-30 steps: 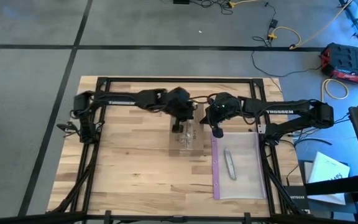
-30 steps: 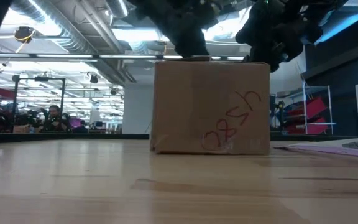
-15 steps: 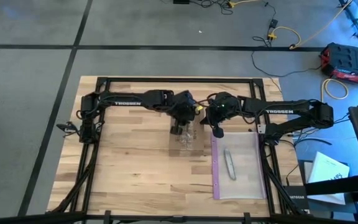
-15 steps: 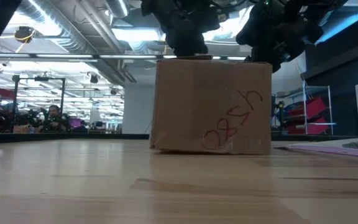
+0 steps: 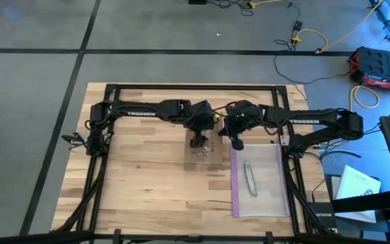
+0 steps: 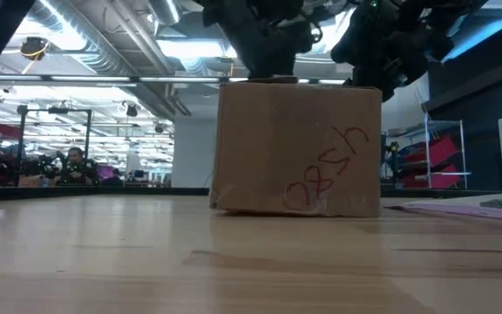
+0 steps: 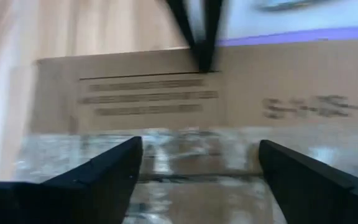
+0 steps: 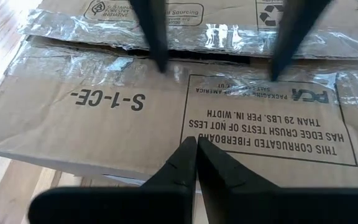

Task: Unpack boxes
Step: Open the cardboard box using the cutter

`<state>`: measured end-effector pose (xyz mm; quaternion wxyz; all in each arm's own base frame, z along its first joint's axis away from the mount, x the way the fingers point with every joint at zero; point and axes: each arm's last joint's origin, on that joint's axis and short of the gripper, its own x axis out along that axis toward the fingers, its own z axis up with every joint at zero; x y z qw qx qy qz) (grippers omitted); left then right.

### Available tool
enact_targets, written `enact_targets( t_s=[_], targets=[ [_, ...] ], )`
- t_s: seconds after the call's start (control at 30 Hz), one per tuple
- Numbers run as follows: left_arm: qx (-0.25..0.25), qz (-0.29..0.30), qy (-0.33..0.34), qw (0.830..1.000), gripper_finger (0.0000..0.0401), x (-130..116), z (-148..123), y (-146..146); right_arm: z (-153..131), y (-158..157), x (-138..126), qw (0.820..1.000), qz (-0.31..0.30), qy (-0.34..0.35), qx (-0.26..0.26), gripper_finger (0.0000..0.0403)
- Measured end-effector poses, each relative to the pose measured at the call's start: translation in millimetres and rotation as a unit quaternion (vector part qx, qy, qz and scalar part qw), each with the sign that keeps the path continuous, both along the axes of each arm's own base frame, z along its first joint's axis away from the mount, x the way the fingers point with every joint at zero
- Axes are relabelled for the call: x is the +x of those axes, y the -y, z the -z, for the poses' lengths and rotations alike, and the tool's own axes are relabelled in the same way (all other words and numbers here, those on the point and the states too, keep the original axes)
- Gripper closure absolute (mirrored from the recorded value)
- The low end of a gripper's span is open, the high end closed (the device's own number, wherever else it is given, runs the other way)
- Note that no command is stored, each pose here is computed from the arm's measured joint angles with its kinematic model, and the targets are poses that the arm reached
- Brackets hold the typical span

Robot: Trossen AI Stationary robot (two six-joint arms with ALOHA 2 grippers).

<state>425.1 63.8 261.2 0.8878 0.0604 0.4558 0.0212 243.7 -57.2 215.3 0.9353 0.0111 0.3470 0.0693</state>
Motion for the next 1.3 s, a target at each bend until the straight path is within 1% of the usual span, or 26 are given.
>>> enact_targets(
  t_s=[0.07, 0.13, 0.23, 0.3, 0.4, 0.47, 0.53, 0.63, 0.73, 0.8, 0.87, 1.0, 1.07, 1.3],
  targets=[
    [-0.002, -0.048, -0.002, 0.999, 0.0091, -0.3, -3.6, 0.7, -0.8, 0.4, 0.1, 1.0, 0.007, -0.003, -0.002, 0.0403],
    [-0.001, -0.095, 0.017, 0.995, 0.0091, 2.5, -12.3, 5.3, -3.2, 0.5, 0.3, 1.0, 0.011, -0.011, -0.005, 0.0403],
    [0.021, -0.16, 0.032, 0.986, 0.0091, 4.3, -23.5, 24.5, -8.0, 1.4, 0.9, 1.0, 0.017, -0.021, -0.012, 0.0403],
    [0.023, -0.213, 0.046, 0.976, 0.0091, 3.9, -30.0, 40.2, -12.4, 2.2, 1.6, 0.999, 0.021, -0.026, -0.02, 0.0403],
    [-0.002, -0.285, 0.07, 0.956, 0.009, 1.6, -35.7, 65.5, -19.7, 3.2, 3.0, 0.999, 0.023, -0.028, -0.028, 0.0403],
    [-0.028, -0.306, 0.077, 0.948, 0.009, -0.3, -34.8, 83.9, -23.1, 3.6, 4.1, 0.999, 0.024, -0.025, -0.031, 0.0403],
    [-0.045, -0.303, 0.076, 0.949, 0.009, -0.4, -30.3, 106.8, -25.1, 3.8, 4.9, 0.999, 0.024, -0.022, -0.032, 0.0403],
    [-0.036, -0.256, 0.058, 0.964, 0.0095, -7.5, -26.4, 145.3, -26.1, 4.0, 5.4, 0.999, 0.024, -0.019, -0.033, 0.0403],
    [0.014, -0.23, 0.053, 0.972, 0.0105, -19.0, -24.2, 176.3, -25.8, 3.8, 5.0, 0.999, 0.024, -0.021, -0.033, 0.0403],
    [0.045, -0.214, 0.06, 0.974, 0.0112, -23.1, -24.8, 188.4, -25.6, 3.7, 4.9, 0.999, 0.024, -0.022, -0.032, 0.0403],
    [0.061, -0.212, 0.069, 0.973, 0.0116, -24.6, -25.4, 193.1, -25.7, 3.5, 4.9, 0.999, 0.022, -0.022, -0.03, 0.0403],
    [0.064, -0.23, 0.06, 0.969, 0.0119, -21.3, -12.3, 189.4, -25.5, 2.9, 5.3, 0.999, 0.014, -0.02, -0.023, 0.0403],
    [0.066, -0.22, 0.055, 0.972, 0.0119, -16.9, -6.0, 187.9, -24.9, 2.7, 5.5, 1.0, 0.012, -0.021, -0.018, 0.0403],
    [0.09, -0.189, 0.037, 0.977, 0.012, -19.0, -5.1, 189.8, -17.8, 3.0, 9.9, 0.999, 0.005, -0.033, 0.001, 0.0403]
  ],
)
